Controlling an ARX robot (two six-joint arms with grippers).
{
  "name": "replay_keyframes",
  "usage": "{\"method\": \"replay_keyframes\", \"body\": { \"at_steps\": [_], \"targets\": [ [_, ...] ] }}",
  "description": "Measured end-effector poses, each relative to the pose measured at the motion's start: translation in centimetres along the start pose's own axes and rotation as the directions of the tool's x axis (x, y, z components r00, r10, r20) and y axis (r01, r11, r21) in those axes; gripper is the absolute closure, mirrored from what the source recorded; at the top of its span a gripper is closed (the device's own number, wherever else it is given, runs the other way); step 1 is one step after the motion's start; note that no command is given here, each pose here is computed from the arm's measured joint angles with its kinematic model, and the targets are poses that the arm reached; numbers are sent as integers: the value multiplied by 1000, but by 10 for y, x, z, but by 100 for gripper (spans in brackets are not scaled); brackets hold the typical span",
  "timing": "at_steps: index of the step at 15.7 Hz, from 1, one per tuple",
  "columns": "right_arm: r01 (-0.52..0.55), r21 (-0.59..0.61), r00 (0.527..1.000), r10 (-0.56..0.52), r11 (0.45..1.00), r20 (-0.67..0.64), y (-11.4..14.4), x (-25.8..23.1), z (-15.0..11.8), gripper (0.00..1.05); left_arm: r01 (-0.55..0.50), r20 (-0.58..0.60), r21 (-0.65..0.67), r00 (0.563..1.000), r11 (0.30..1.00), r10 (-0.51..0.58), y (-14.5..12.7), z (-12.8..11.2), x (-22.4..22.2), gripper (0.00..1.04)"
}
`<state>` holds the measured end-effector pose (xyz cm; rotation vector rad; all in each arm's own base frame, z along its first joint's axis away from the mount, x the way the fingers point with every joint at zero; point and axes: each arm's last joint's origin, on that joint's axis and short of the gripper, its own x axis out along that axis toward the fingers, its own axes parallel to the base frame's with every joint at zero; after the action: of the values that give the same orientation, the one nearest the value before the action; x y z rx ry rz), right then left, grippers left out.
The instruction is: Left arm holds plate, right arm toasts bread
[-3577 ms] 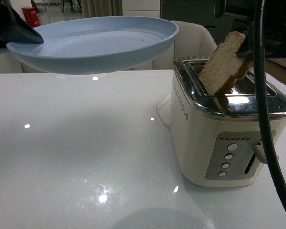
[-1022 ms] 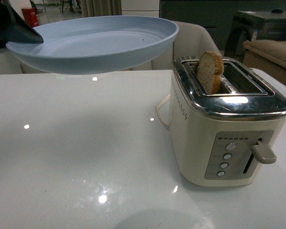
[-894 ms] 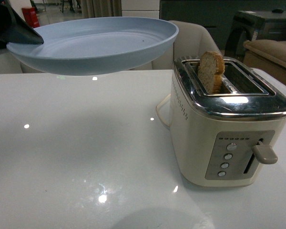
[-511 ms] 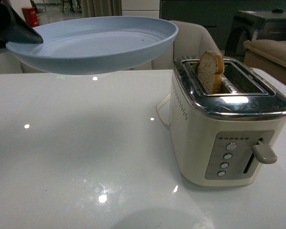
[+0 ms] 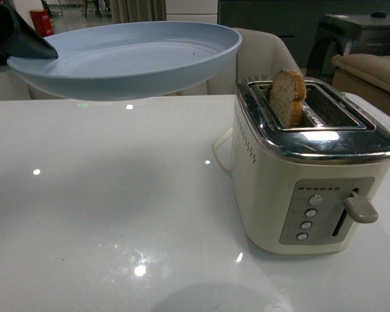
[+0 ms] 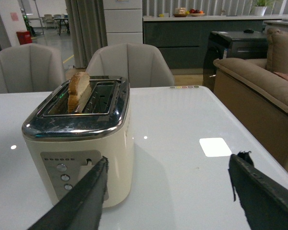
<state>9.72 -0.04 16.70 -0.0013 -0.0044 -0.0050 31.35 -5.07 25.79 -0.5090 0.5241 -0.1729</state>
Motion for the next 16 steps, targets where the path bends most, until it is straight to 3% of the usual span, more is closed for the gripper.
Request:
{"method": "replay_keyframes", "body": {
  "at_steps": [2, 16],
  "targets": [
    [0, 0, 1000, 0, 1000, 0, 0, 0, 0, 7, 0, 0, 0, 1000, 1000, 0, 0, 0, 0, 102],
    [0, 0, 1000, 0, 1000, 0, 0, 0, 0, 6, -7, 20, 15, 1000, 1000, 7, -1, 0, 0, 102]
  ]
}}
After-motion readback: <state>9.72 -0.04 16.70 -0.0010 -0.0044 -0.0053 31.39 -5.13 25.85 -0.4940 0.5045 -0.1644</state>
